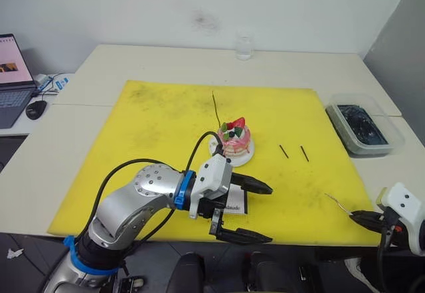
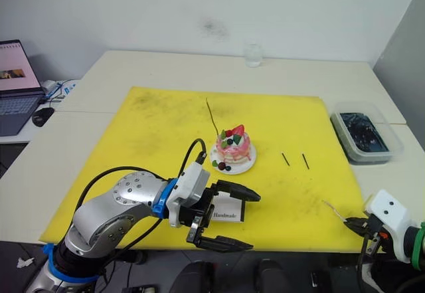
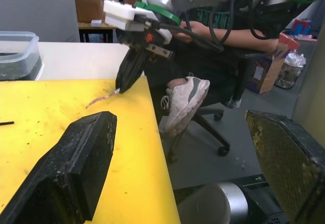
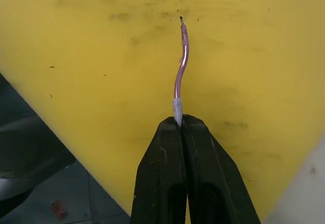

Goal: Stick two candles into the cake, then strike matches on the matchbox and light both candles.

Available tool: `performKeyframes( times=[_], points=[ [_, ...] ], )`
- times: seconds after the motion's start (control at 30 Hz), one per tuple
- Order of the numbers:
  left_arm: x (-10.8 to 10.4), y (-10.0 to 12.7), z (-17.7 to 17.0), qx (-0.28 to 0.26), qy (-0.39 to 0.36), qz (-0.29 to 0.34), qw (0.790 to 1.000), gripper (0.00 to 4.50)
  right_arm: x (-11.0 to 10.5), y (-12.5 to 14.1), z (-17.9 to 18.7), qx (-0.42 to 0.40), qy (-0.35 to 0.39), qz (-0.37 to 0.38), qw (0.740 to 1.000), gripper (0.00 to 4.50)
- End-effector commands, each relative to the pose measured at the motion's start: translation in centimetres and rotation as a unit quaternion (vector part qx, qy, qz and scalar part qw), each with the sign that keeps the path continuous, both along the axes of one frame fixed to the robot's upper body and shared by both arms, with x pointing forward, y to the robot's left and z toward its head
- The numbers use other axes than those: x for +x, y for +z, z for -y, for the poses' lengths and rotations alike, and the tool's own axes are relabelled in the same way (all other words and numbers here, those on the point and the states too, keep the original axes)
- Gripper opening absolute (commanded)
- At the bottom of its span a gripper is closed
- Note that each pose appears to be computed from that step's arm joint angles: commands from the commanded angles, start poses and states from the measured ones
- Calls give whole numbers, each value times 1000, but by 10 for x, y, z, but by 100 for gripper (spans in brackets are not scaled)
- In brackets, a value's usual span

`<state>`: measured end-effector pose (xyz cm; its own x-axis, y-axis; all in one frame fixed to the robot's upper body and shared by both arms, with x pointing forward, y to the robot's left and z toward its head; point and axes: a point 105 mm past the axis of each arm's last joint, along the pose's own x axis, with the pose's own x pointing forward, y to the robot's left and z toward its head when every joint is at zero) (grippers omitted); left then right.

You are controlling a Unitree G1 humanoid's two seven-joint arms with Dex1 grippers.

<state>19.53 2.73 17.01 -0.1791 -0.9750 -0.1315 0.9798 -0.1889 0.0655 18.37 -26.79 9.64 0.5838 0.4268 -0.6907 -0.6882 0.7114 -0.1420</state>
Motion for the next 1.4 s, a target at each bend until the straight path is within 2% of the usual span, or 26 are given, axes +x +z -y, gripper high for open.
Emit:
performKeyframes(
  times=[0.03,0.1,0.3,0.4,0.57,0.87,1.23,1.33,1.4],
  points=[
    [-1,5,3,-6,-4,21,1000,450,1,1,5,-16,2,-1,1000,24],
    [-1,5,3,-5,-3,22,1000,450,0,1,6,-17,3,-1,1000,68],
    [1,0,2,16,8,42,999,450,-5,23,8,-35,14,-12,999,286],
    [8,-5,0,32,25,52,998,450,-10,37,3,-53,31,-36,998,286],
    [9,-10,3,44,23,76,996,450,-1,43,-4,-82,18,-68,994,286],
    [9,0,18,41,14,109,993,450,21,29,-18,-130,45,-130,982,286],
    [6,3,23,37,28,105,993,450,23,12,-16,-137,46,-154,978,286],
    [6,2,22,38,32,105,993,450,22,9,-16,-137,46,-156,977,231],
    [7,1,21,38,33,105,993,450,22,8,-16,-136,47,-157,977,161]
  ],
)
